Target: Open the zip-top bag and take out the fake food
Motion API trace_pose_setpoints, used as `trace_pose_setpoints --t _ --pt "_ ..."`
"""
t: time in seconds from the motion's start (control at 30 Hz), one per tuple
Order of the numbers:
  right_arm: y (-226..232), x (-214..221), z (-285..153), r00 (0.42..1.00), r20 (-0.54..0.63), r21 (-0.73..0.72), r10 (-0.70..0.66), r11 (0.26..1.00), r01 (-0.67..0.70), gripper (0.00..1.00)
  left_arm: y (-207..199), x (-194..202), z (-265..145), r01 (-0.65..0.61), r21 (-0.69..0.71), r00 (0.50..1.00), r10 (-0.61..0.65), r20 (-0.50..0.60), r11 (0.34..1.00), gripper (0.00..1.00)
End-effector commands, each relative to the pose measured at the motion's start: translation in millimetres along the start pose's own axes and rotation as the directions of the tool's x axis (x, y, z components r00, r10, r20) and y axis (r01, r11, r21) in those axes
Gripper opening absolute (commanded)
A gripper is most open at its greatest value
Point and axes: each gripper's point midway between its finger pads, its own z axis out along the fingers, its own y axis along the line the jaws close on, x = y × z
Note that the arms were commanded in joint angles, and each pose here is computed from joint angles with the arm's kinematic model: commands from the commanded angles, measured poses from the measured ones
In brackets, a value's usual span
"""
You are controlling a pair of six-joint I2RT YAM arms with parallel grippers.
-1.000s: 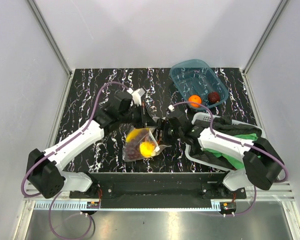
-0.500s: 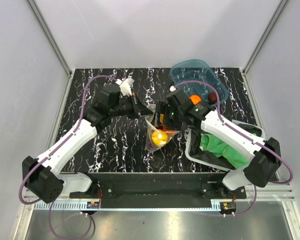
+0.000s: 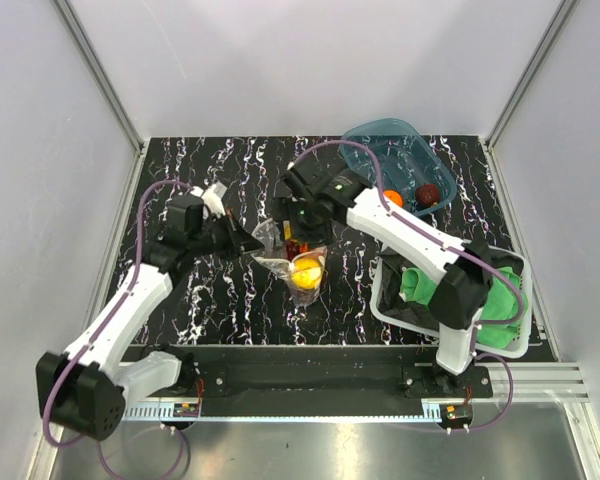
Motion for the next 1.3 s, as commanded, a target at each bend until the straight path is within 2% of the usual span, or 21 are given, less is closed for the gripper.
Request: trace_pose_setpoints --t 0.0,0.07,0.13,0.2,0.43,0.53,0.67,0.77,0.97,1.1,1.17,1.27 --pt "13.1 -3.7 -14.7 0.997 -0.01 0.019 -0.076 0.997 0.077 0.87 -10.6 -16.7 -25.4 -0.113 -0.01 0.987 0.113 0.111 0.994 0.0" --pt "6.3 1.5 -14.1 0.994 -0.043 0.047 -0.099 0.994 0.101 0.85 -12.7 -14.3 -22.5 -0.107 0.008 0.991 0.106 0.086 0.994 0.0" --pt "-1.6 8.5 -14.4 0.991 -0.071 0.072 -0.11 0.991 0.115 0.79 -16.1 -14.2 -17.0 -0.074 0.033 0.995 0.071 0.069 0.997 0.0" --pt "-11.7 21.2 -13.3 0.986 -0.112 0.087 -0.122 0.987 0.132 0.76 -22.6 -17.6 -13.4 -0.057 0.071 0.995 0.051 0.082 0.996 0.0" --pt "-13.3 49.2 0.3 0.961 -0.222 0.031 -0.167 0.983 0.178 0.63 -31.9 -25.8 -7.4 -0.031 0.116 0.996 0.02 0.092 0.993 0.0" --pt "-14.4 55.6 3.1 0.949 -0.258 0.027 -0.179 0.981 0.192 0.63 -34.9 -28.6 -7.0 -0.032 0.127 0.995 0.02 0.099 0.991 0.0" --pt "-12.9 61.2 7.4 0.932 -0.287 -0.004 -0.223 0.973 0.232 0.71 -34.7 -28.9 -5.9 -0.026 0.133 0.995 0.013 0.103 0.991 0.0" --pt "-14.8 63.6 17.6 0.918 -0.31 -0.01 -0.247 0.967 0.256 0.72 -33.9 -26.3 -4.8 -0.017 0.136 0.995 0.004 0.098 0.991 0.0" --pt "-10.8 21.5 16.6 0.946 -0.177 0.077 -0.27 0.955 0.287 0.65 -39.8 -24.4 -7.7 -0.014 0.155 0.995 -0.001 0.095 0.988 0.0" --pt "-4.3 2.4 15.9 0.958 -0.13 0.082 -0.255 0.96 0.267 0.62 -48.2 -24.5 -9.0 -0.008 0.174 0.996 -0.007 0.087 0.985 0.0" --pt "-2.5 -2.4 17.4 0.956 -0.136 0.081 -0.259 0.959 0.271 0.61 -52.4 -24.6 -9.7 -0.015 0.18 0.996 -0.001 0.09 0.984 0.0" --pt "-5.0 8.6 20.4 0.938 -0.208 0.065 -0.279 0.953 0.298 0.61 -57.1 -29.2 -11.3 -0.018 0.186 0.995 -0.002 0.104 0.982 0.0"
